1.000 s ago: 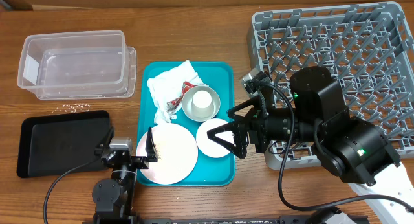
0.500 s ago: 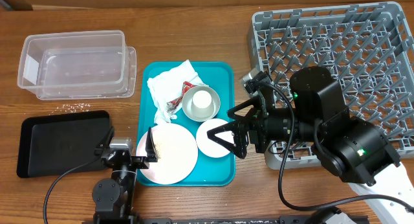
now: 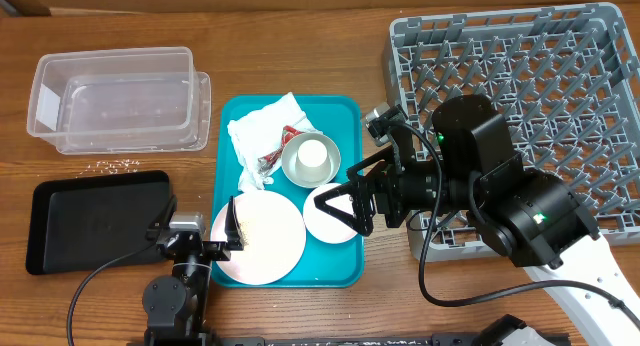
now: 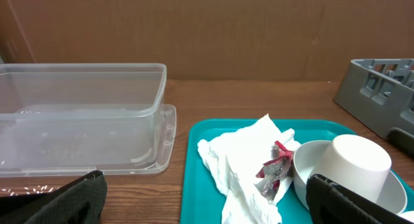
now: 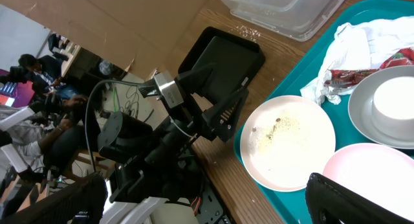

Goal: Sort waste into correct bins and load items into the dishwasher
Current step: 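Move the right gripper over the pink plate on the teal tray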

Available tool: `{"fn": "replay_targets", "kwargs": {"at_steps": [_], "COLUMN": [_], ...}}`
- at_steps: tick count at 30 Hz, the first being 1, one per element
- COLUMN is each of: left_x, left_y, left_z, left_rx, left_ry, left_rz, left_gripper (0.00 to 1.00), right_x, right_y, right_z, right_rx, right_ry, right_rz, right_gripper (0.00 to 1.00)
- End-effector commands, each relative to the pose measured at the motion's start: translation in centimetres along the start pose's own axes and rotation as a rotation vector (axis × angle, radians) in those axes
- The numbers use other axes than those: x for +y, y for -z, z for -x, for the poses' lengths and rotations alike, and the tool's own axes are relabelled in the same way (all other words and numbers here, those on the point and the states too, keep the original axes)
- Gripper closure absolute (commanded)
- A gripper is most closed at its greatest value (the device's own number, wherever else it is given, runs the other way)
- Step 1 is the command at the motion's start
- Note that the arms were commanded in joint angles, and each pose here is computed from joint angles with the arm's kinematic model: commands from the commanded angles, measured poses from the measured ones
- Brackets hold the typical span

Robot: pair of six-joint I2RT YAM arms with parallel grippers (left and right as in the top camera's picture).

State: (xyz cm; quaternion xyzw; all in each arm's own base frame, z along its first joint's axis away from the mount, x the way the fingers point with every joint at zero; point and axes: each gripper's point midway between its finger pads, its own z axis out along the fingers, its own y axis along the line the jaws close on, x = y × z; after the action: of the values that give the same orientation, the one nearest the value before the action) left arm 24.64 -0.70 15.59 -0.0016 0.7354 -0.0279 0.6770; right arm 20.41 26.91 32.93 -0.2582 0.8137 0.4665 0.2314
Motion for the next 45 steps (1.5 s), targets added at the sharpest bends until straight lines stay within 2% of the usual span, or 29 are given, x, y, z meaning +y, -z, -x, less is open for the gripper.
{"fn": "replay_targets", "kwargs": {"at_steps": [1,45], "left_x": [-0.02,-0.02], "left_y": [0.03,0.03], "left_z": [0.01,0.01], "left_rx": [-0.006,-0.006], "left_ry": [-0.026,-0.026], "left_rz": [-0.003,-0.003], "left_gripper": [0.0,0.0], "right_x": [0.98,0.36], "right_y": [0.42,0.41], "right_z": [0.61,0.24], "right_rx": [-0.016,-0.006], "right_ry": [0.02,0.002], "right_rz": [0.017,-0.015], "right_gripper": [0.0,0.0]}}
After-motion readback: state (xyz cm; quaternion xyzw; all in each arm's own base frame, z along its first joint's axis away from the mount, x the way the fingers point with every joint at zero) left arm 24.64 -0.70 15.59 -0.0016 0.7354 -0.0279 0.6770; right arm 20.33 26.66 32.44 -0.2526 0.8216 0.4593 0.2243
